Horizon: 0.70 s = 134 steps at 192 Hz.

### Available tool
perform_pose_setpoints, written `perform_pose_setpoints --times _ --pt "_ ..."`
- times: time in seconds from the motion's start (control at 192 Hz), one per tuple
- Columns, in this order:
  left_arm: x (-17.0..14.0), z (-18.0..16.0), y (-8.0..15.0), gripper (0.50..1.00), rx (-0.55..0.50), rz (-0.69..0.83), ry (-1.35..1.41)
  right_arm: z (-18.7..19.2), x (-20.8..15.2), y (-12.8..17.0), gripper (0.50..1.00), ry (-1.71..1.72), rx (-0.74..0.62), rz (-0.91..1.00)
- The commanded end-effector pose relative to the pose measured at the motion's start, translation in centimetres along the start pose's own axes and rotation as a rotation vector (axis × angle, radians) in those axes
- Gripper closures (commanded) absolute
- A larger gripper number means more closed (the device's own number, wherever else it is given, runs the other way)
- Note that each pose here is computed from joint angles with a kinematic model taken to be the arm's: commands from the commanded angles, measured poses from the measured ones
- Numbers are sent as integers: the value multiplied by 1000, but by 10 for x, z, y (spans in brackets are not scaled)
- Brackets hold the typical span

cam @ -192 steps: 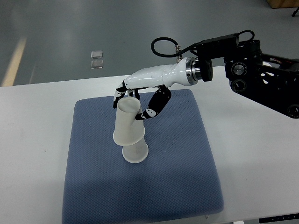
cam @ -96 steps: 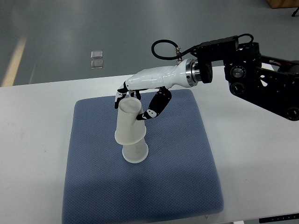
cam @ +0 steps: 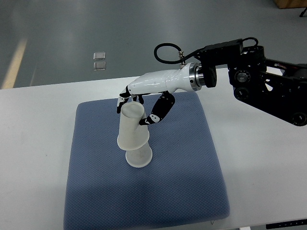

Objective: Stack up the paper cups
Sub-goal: 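Press the held cup down onto the lower cup and open the right hand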

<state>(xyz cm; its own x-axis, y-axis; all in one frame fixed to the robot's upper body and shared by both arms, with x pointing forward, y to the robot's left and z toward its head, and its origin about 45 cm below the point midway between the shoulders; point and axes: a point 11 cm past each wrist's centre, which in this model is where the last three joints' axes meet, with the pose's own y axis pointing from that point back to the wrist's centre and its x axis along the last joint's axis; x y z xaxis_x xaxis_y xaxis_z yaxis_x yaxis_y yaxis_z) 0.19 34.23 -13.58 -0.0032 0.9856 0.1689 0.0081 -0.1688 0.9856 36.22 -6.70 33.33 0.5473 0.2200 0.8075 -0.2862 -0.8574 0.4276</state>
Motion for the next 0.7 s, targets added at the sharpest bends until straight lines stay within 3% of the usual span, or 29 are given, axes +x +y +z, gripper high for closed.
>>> perform_pose_setpoints --times 0.0,0.323,0.396,0.495,0.578,0.693 --pt "0 0 0 500 0 0 0 1 -2 -1 1000 6 -7 -3" --pt "0 0 0 500 0 0 0 4 -7 -2 985 5 -13 -8" --pt "0 0 0 500 0 0 0 6 -11 -2 961 2 -16 -11" --pt "0 0 0 500 0 0 0 6 -12 -3 873 -2 -13 -13" --pt "0 0 0 500 0 0 0 5 -18 -6 746 -17 -4 -15" --pt "0 0 0 500 0 0 0 3 -19 -8 638 -20 4 -8"
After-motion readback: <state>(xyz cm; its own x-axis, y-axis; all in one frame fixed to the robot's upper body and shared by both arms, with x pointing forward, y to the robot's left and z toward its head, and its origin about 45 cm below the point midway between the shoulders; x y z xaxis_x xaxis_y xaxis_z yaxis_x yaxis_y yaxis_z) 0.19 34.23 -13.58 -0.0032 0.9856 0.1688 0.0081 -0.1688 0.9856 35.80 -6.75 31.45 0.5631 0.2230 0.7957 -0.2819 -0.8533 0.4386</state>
